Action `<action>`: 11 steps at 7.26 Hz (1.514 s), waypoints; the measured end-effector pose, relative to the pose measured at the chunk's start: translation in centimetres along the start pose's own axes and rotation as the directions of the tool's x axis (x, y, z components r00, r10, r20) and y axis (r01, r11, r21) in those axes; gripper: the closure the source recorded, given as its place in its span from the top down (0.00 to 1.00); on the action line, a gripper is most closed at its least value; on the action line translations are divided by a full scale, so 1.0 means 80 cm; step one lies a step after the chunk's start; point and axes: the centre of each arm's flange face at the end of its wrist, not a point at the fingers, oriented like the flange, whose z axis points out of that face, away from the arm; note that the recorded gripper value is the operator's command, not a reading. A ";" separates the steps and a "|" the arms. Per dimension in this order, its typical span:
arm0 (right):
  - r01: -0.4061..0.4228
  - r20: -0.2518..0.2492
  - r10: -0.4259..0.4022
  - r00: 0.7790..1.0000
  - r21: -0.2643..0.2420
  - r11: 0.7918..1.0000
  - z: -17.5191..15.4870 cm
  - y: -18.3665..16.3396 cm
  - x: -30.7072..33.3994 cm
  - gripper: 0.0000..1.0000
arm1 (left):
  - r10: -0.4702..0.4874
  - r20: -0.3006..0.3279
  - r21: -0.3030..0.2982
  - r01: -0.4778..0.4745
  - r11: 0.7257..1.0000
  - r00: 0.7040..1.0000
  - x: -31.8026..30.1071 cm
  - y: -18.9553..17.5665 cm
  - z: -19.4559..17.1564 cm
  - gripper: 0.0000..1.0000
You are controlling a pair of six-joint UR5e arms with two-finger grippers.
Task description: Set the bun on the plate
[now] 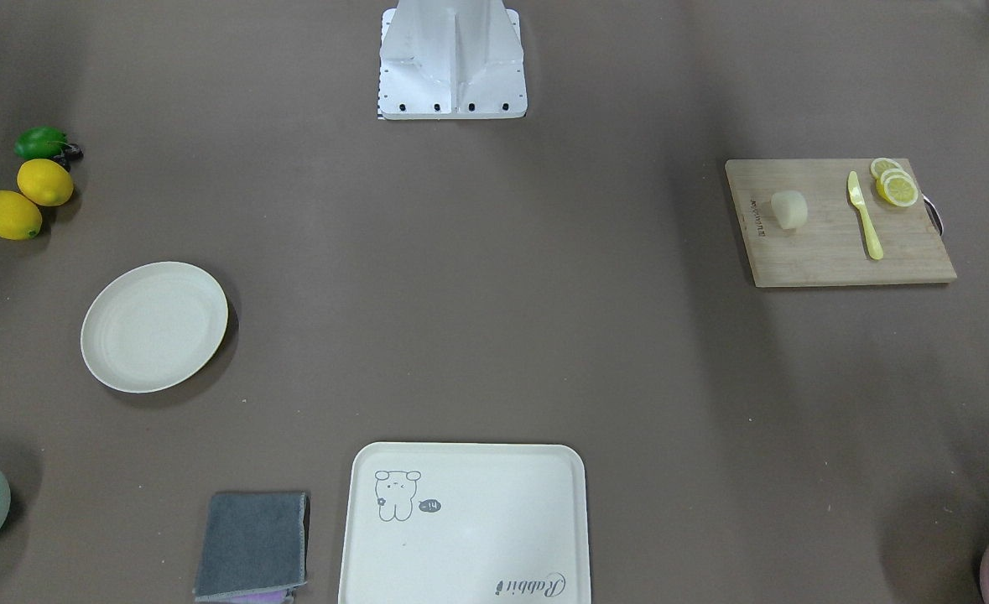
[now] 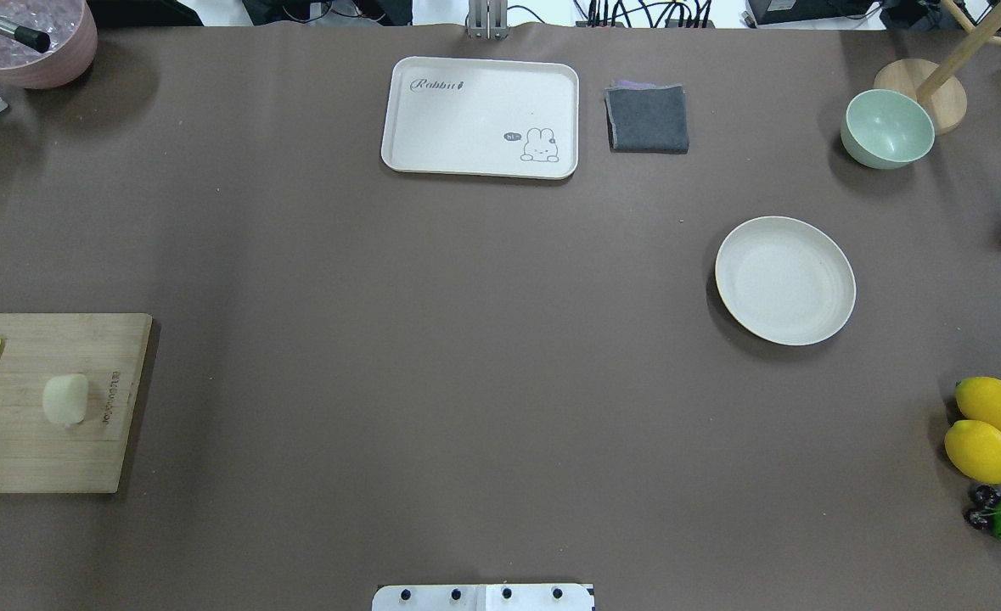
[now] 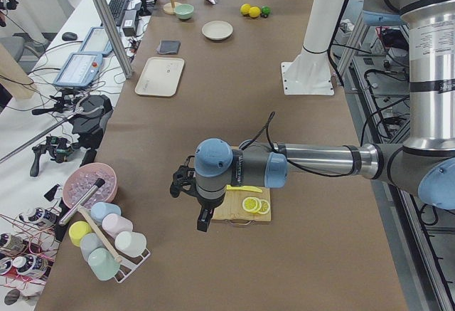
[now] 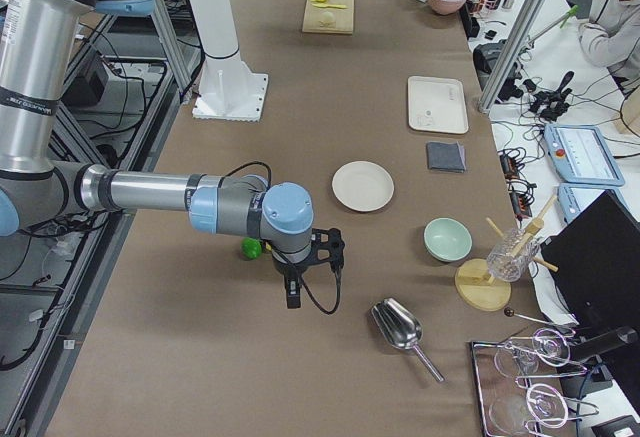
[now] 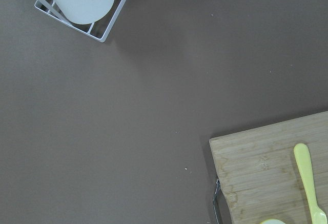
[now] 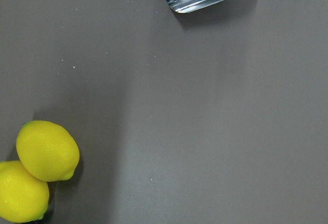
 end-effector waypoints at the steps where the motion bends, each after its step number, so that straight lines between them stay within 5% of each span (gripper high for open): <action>1: 0.002 -0.001 -0.002 1.000 0.006 1.000 -0.002 0.000 0.000 1.00 | 0.001 0.002 0.001 -0.001 1.000 1.000 0.001 -0.002 -0.001 0.97; 4: 0.081 -0.027 -0.078 0.997 0.146 0.986 -0.024 -0.009 0.001 1.00 | 0.069 0.018 0.076 -0.070 0.995 0.997 0.018 -0.028 -0.021 0.97; 7: 0.107 -0.030 -0.103 0.994 0.202 0.973 -0.039 -0.020 -0.007 1.00 | 0.185 0.068 0.204 -0.195 0.959 0.980 0.033 -0.075 -0.048 0.97; 11: -0.060 0.138 0.031 0.990 0.212 0.975 -0.033 -0.053 -0.064 1.00 | 0.230 -0.093 0.284 -0.196 0.939 0.969 0.060 -0.081 -0.053 0.98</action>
